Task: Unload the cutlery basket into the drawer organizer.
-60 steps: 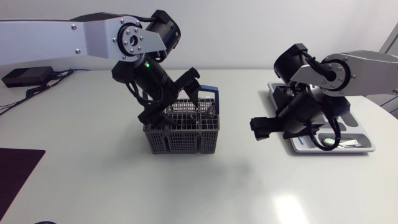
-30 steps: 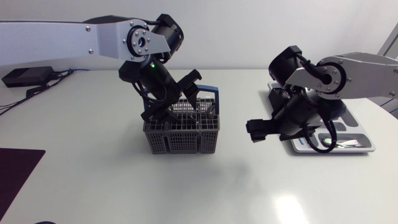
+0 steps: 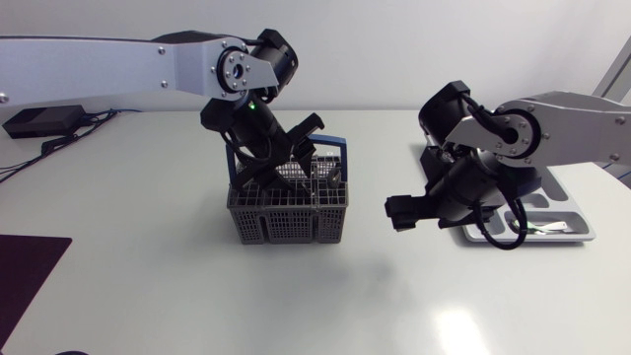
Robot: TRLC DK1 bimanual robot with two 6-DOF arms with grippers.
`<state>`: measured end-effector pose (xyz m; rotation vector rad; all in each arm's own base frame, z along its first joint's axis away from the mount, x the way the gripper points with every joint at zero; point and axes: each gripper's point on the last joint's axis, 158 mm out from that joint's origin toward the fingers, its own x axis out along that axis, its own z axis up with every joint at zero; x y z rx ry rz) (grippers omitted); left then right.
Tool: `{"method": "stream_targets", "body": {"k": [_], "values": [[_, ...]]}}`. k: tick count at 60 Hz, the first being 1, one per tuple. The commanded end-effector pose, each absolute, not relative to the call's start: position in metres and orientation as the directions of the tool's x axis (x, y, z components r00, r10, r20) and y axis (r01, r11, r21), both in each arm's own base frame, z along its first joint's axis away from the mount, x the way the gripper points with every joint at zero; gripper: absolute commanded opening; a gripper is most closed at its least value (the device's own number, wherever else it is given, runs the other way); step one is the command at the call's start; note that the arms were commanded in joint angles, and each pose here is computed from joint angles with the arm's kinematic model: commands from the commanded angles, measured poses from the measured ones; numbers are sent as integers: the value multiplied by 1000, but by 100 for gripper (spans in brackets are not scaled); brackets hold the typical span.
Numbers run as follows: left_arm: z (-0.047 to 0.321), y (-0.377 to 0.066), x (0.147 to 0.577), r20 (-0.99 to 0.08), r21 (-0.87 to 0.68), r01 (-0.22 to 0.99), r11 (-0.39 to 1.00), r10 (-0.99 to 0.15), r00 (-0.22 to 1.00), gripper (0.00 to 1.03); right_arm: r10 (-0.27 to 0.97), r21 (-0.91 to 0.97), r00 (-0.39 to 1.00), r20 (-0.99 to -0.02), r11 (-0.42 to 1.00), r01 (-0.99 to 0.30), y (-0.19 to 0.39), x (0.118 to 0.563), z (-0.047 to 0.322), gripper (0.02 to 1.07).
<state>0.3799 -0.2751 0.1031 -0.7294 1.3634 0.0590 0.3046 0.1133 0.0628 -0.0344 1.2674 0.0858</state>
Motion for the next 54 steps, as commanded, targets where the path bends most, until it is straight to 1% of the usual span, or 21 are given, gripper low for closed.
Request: {"method": "stream_targets", "body": {"k": [1,6,15,28,29,31,33,45,49,54], "values": [[100,-279,384,-902,-430,-429,794,-360,238,42,35,19,263,-964,998,-65,113,298,49,102],[97,-280,385,-905,-423,-425,800,-353,237,38,36,19,263,-964,998,-67,113,298,49,102],[94,-280,387,-910,-411,-418,810,-334,246,33,35,18,261,-965,998,-68,114,297,47,102],[92,-281,387,-913,-401,-410,819,-321,251,33,34,17,259,-965,998,-68,114,297,44,102],[92,-281,387,-913,-400,-410,820,-320,252,33,34,17,257,-966,998,-68,113,296,44,102],[91,-281,387,-915,-395,-411,822,-314,252,29,34,17,259,-965,998,-68,113,297,44,102],[90,-281,386,-916,-394,-410,823,-314,250,27,35,18,260,-965,998,-68,114,297,45,102],[89,-283,385,-917,-391,-407,825,-312,247,27,35,18,260,-965,998,-68,113,296,45,102],[89,-283,385,-917,-390,-406,826,-310,251,24,34,17,259,-965,998,-68,113,296,44,102],[90,-284,385,-916,-393,-405,826,-312,253,24,34,17,257,-966,998,-68,113,295,44,102]]}}
